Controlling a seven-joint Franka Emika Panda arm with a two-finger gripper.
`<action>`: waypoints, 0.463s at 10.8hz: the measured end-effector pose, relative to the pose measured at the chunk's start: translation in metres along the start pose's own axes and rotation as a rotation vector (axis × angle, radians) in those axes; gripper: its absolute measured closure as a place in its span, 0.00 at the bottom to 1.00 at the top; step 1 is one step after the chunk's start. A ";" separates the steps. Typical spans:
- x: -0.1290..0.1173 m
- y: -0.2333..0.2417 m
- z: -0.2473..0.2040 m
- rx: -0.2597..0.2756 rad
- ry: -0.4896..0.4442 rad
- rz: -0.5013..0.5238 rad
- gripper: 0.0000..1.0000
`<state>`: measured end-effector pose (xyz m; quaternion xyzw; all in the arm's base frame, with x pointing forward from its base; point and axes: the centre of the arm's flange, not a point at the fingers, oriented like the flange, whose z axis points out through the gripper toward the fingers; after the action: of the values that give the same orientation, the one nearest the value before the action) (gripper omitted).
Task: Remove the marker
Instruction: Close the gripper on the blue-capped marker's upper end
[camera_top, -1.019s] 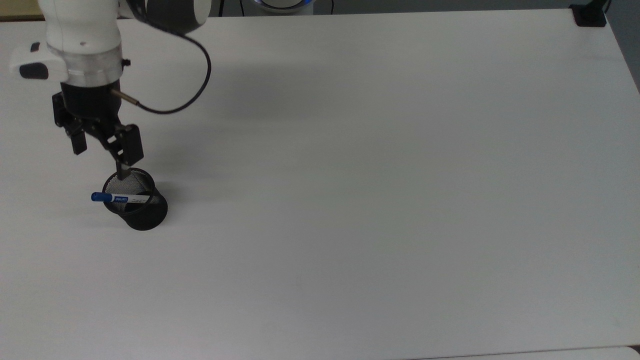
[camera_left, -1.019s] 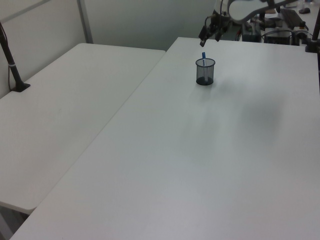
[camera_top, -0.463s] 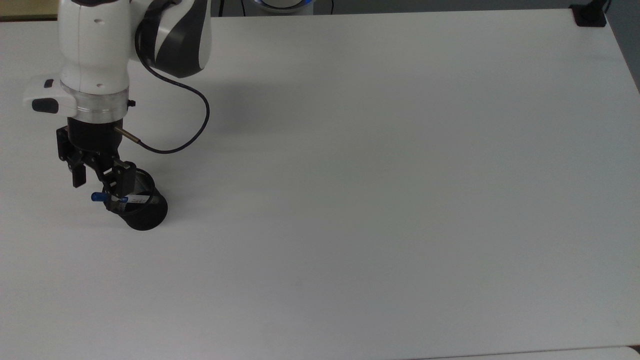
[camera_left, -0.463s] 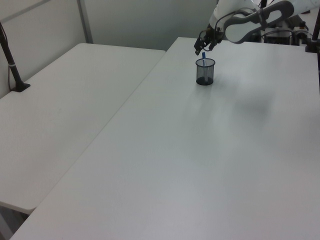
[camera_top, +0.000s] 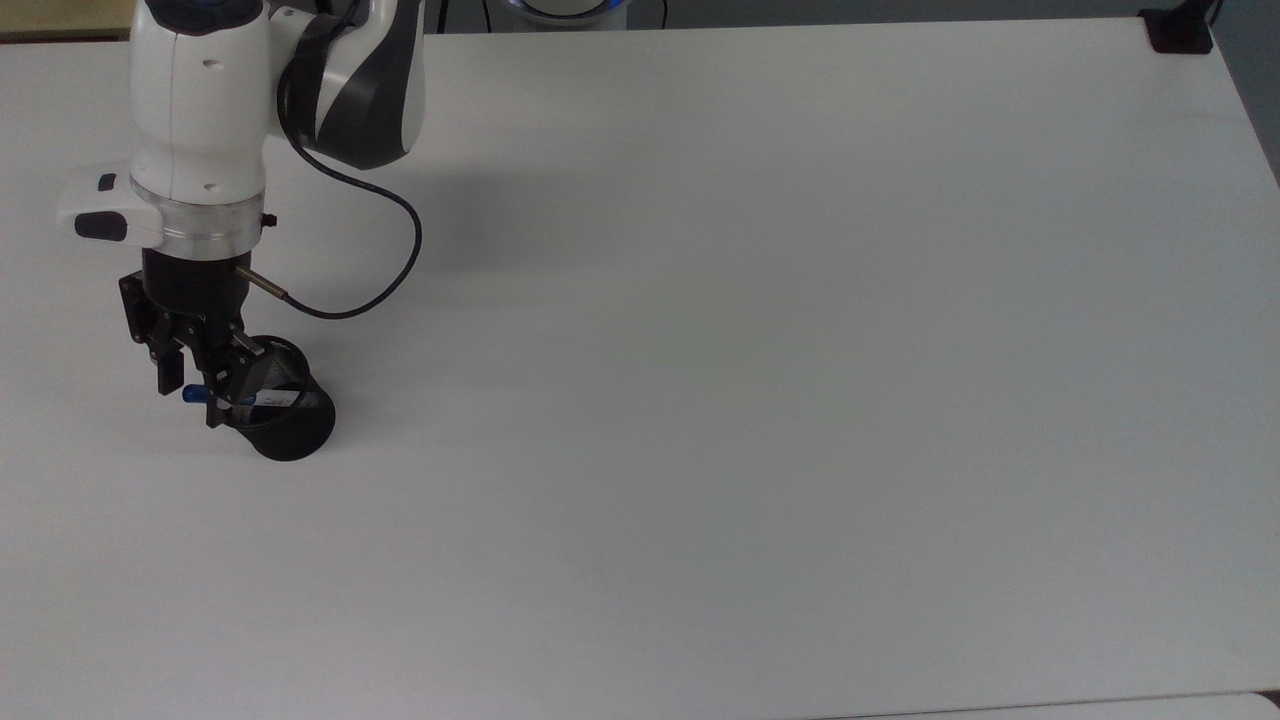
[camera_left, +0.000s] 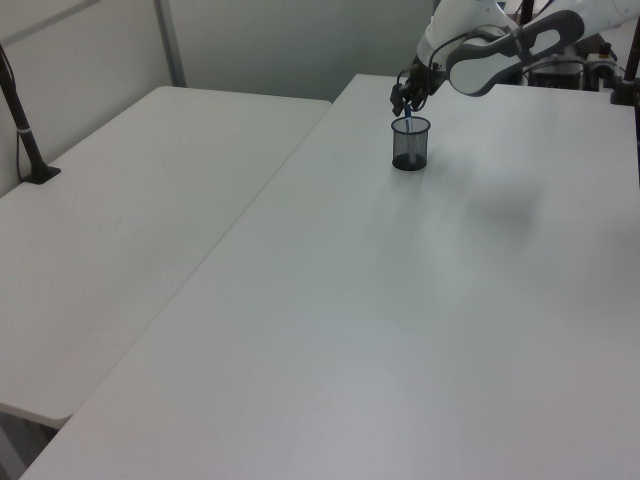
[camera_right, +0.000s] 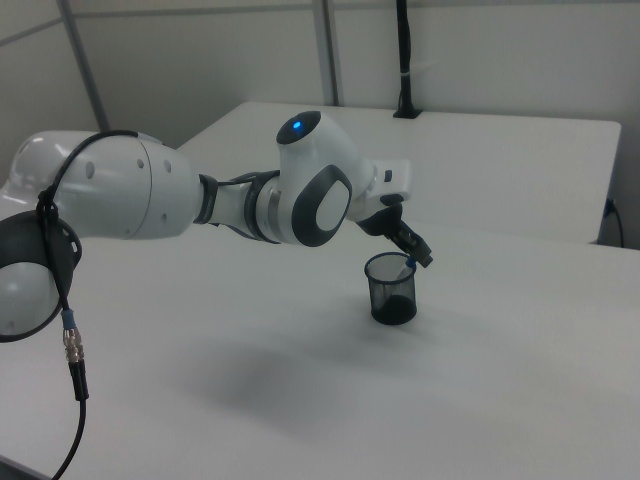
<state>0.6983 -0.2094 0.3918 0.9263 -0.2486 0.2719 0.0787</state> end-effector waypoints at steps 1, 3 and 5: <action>0.000 0.000 0.000 0.000 0.001 0.000 0.50; 0.001 0.000 -0.001 0.001 0.003 0.001 0.54; 0.001 0.000 -0.001 0.001 0.003 0.001 0.57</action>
<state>0.6988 -0.2095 0.3932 0.9258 -0.2487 0.2736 0.0786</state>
